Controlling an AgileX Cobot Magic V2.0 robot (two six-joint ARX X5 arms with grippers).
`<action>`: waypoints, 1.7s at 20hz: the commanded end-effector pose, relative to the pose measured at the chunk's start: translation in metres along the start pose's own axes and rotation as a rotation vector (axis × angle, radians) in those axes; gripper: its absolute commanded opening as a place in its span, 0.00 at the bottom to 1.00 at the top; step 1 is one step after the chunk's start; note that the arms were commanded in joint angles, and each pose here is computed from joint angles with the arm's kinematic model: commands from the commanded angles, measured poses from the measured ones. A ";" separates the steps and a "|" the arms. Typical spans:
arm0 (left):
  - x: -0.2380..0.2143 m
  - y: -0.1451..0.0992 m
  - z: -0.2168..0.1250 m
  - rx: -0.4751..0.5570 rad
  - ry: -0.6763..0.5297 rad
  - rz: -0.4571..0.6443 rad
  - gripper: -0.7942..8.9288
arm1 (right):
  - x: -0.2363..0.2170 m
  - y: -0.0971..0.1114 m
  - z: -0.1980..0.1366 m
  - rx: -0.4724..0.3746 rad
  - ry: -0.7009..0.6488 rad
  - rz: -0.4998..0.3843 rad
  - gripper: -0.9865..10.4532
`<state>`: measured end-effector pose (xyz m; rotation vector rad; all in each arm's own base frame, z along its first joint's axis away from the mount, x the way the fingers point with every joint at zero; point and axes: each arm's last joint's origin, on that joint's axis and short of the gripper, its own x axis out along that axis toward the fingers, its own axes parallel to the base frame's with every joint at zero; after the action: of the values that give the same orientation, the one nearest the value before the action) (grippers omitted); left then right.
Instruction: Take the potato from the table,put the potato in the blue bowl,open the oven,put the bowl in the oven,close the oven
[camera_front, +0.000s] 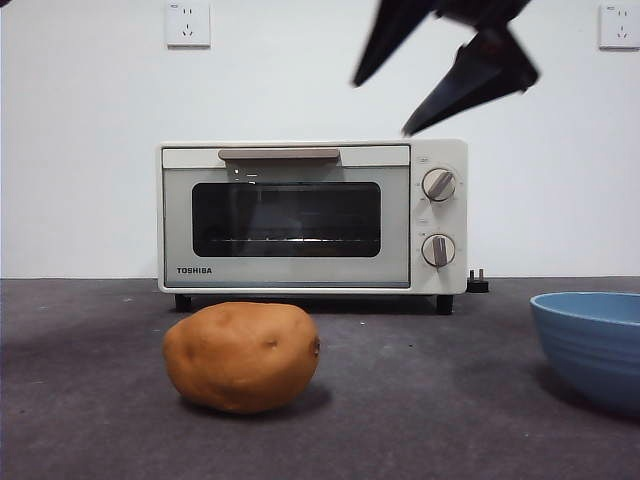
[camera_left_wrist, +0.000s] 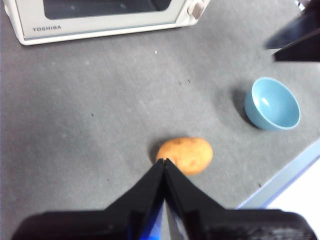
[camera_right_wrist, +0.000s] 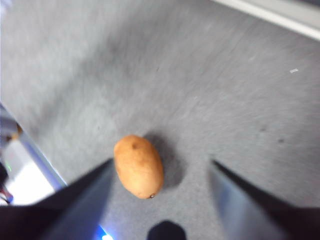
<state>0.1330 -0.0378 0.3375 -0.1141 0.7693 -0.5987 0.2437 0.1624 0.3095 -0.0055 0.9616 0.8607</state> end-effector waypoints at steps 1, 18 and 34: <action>-0.002 -0.001 0.000 0.026 0.000 -0.006 0.08 | 0.016 0.010 0.004 -0.082 0.035 -0.003 0.64; -0.001 -0.003 -0.002 0.017 0.020 -0.067 0.08 | 0.142 0.069 -0.034 -0.534 0.357 -0.121 0.82; -0.001 -0.003 -0.004 0.019 0.051 -0.078 0.08 | 0.178 0.067 -0.049 -0.525 0.426 -0.115 0.08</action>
<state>0.1284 -0.0387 0.3341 -0.1238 0.8200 -0.6684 0.2154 0.3010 0.1801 -0.7150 1.0763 1.0050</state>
